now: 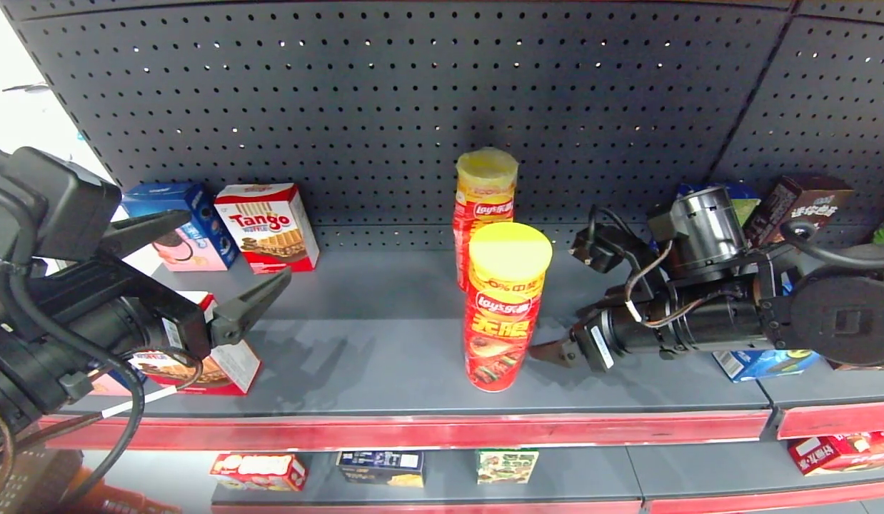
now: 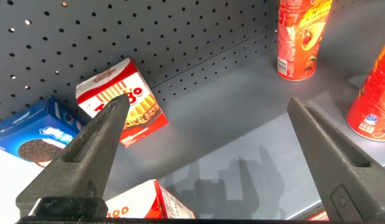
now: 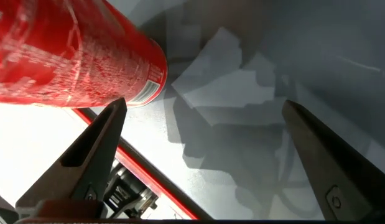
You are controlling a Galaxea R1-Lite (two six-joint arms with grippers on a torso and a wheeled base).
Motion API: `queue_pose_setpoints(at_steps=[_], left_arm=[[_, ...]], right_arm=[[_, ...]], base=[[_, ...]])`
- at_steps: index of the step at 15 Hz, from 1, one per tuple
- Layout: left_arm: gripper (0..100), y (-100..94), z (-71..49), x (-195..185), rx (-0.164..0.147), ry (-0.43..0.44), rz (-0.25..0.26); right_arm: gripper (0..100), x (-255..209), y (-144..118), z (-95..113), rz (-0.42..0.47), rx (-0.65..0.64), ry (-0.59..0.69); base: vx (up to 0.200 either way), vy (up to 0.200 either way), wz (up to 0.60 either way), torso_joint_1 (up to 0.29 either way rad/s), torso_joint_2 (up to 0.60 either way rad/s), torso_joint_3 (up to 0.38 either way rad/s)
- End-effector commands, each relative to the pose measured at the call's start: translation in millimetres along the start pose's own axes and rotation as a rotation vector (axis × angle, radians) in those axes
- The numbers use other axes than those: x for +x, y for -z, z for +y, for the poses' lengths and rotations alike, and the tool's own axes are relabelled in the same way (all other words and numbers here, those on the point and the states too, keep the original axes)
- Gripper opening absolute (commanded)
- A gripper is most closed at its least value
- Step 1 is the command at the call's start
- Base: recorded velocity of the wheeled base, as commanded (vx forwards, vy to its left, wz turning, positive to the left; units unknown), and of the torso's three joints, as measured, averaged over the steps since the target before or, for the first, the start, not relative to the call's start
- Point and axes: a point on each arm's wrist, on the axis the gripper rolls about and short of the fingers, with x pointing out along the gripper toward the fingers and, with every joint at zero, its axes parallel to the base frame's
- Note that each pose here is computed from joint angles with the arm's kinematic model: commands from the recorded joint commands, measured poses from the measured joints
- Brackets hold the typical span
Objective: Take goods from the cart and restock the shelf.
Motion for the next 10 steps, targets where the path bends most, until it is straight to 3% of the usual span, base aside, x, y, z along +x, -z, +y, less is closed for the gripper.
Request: queue_pose_setpoints(at_steps=[1, 10], left_arm=[[100, 0.1, 0.0, 0.6, 0.000, 0.000, 0.001], [100, 0.5, -0.2, 0.6, 0.000, 0.000, 0.002]], right_arm=[[100, 3.6, 0.4, -0.5, 0.006, -0.001, 0.000], [100, 12.9, -2.8, -0.3, -0.005, -0.006, -0.002]], base=[[0.000, 0.000, 0.00, 0.000, 0.00, 0.000], [0.000, 0.000, 0.00, 0.000, 0.00, 0.000]])
